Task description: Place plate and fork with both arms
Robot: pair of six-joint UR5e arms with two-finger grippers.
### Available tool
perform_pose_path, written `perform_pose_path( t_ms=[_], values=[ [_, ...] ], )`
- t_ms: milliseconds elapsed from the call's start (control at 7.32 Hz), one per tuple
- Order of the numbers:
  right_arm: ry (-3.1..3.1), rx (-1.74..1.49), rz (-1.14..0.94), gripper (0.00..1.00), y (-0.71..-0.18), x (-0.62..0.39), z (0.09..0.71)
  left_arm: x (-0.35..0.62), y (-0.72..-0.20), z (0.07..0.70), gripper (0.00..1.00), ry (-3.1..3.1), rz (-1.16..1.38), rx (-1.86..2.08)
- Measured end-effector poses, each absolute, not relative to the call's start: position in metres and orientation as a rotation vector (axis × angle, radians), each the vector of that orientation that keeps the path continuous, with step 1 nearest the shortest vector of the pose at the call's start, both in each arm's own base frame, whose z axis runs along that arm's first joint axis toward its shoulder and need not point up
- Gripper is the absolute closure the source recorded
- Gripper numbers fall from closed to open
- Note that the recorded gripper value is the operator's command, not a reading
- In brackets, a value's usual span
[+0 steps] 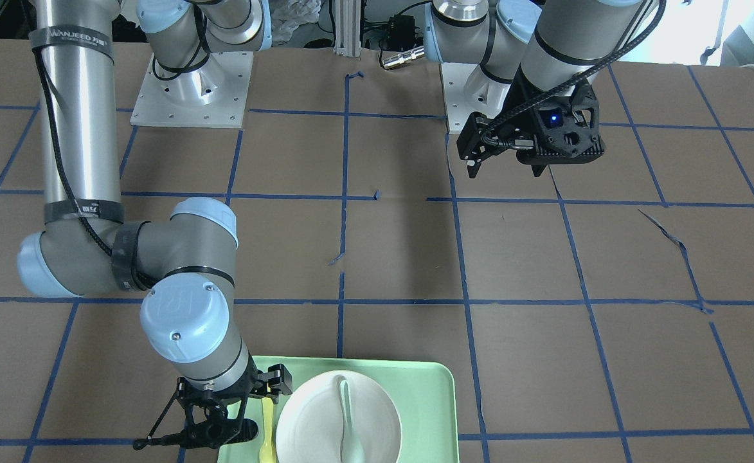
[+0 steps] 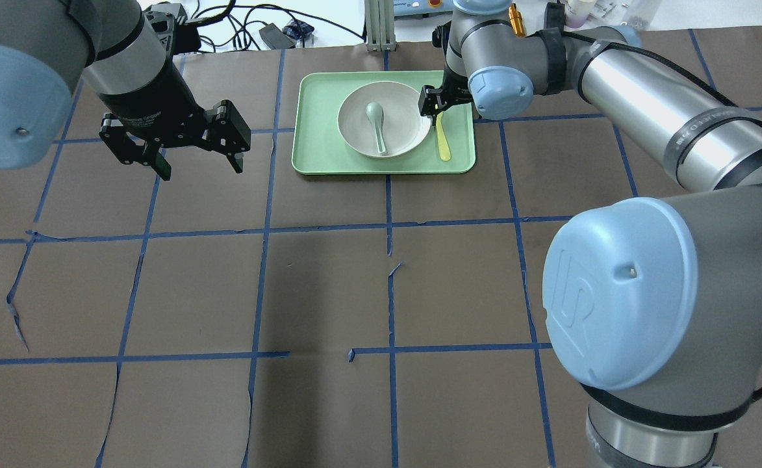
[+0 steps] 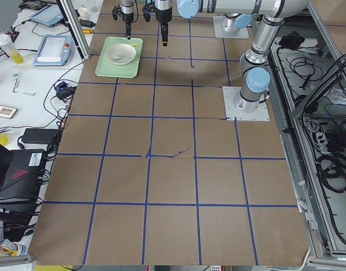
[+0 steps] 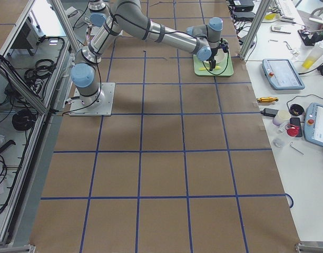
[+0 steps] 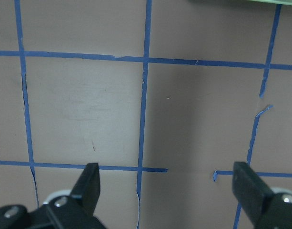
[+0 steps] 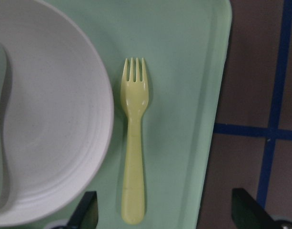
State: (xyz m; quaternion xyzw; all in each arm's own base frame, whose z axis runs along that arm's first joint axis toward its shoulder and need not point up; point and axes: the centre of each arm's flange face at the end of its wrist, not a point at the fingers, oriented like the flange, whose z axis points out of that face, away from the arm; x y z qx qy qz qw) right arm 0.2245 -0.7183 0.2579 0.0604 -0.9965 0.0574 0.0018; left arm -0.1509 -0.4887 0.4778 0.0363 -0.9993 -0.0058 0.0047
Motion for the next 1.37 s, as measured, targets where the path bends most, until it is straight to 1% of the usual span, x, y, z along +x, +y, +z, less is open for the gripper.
perform_pose_path(
  t_ms=[273, 547, 683, 957, 1094, 1367],
  values=[
    [-3.110, 0.140, 0.074, 0.00, -0.676, 0.181, 0.338, -0.151, -0.489, 0.480, 0.00, -3.131, -0.013, 0.112],
    [-3.114, 0.105, -0.001, 0.00, -0.600, 0.141, 0.424, -0.151, -0.489, 0.480, 0.00, -3.131, -0.011, 0.111],
    [-3.115, 0.094, 0.005, 0.00, -0.565, 0.136, 0.451, -0.151, -0.489, 0.480, 0.00, -3.131, -0.012, 0.112],
    [-3.117, 0.080, 0.022, 0.00, -0.508, 0.135, 0.484, -0.151, -0.489, 0.479, 0.00, -3.131, -0.013, 0.114],
    [-3.117, 0.076, 0.033, 0.00, -0.495, 0.136, 0.493, -0.151, -0.489, 0.479, 0.00, -3.131, -0.013, 0.114],
    [-3.120, 0.065, 0.045, 0.00, -0.489, 0.137, 0.498, -0.151, -0.489, 0.481, 0.00, -3.131, -0.007, 0.114]
  ],
)
